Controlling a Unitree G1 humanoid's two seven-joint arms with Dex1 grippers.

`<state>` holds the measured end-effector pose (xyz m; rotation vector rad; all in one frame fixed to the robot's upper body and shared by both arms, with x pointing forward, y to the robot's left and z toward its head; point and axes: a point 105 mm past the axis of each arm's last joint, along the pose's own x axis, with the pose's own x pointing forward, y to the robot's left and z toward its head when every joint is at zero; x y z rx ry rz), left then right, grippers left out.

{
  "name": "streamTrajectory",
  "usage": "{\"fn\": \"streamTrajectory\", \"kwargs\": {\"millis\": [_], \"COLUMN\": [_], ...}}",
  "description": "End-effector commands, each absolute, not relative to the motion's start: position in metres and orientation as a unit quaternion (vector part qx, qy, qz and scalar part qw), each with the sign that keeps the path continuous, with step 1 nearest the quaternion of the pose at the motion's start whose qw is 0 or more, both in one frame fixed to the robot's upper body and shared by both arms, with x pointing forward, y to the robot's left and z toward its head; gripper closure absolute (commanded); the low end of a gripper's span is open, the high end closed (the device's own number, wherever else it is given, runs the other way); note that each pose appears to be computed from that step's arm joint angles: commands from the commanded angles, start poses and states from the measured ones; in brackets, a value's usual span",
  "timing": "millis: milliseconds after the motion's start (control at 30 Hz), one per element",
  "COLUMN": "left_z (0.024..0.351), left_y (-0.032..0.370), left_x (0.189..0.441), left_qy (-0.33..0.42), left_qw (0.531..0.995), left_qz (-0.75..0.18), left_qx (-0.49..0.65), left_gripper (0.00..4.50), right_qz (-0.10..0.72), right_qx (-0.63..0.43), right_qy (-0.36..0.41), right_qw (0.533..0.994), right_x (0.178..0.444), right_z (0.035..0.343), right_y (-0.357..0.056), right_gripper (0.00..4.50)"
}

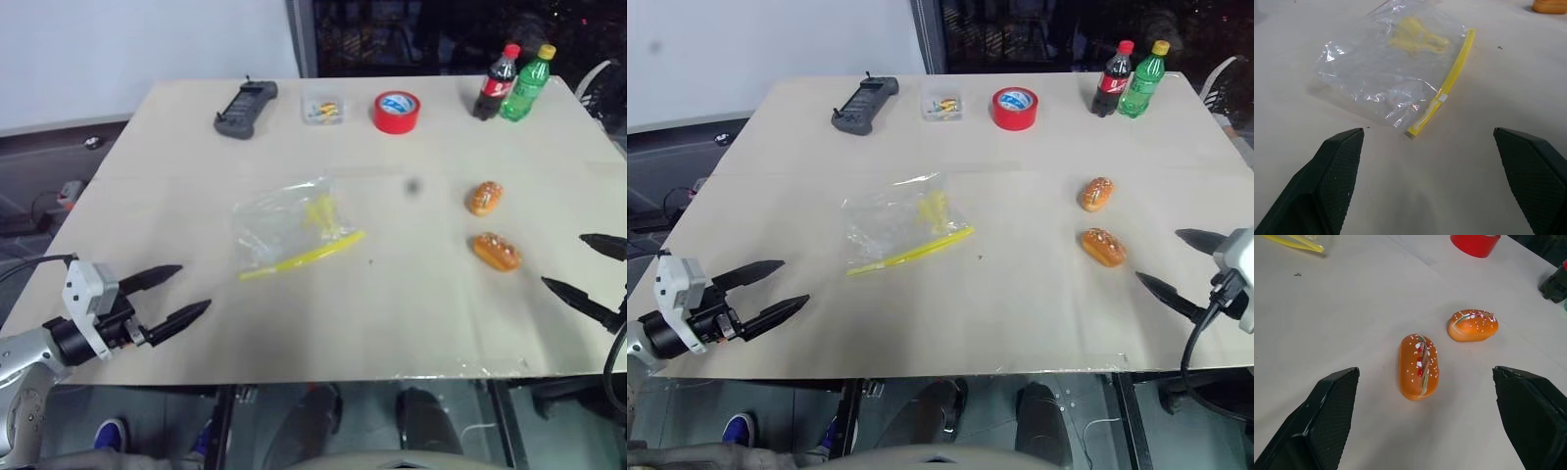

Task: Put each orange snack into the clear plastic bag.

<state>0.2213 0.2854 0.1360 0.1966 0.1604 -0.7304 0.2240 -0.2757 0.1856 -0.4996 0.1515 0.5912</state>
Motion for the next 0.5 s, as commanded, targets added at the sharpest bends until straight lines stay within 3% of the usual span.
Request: {"fn": "streamTrajectory", "kwargs": {"millis": [33,333,500], "left_z": [0.149,0.155,0.133], "left_y": [0.281,0.262,0.276], "left_x": [0.228,0.256,0.274], "left_qy": [0.054,0.056,0.191], "left_qw": [0.927,0.944,0.949], "left_qz": [-0.358,-0.325,-0.248], "left_qx": [0.101,0.024,-0.046], "left_gripper": [0.00,0.00,0.00], "right_qz": [0.294,0.344,0.420], "right_qx": [-0.254,-0.214,-0.211], "right_qy": [0.051,-0.010,-0.033], "right_qw": [0.920,0.914,0.882], "right_x": [0.225,0.242,0.246], "right_z": [0.200,0.211,0.208], "right_y": [-0.269,-0.226,-0.175], "right_gripper": [0.04,0.04,0.04]}}
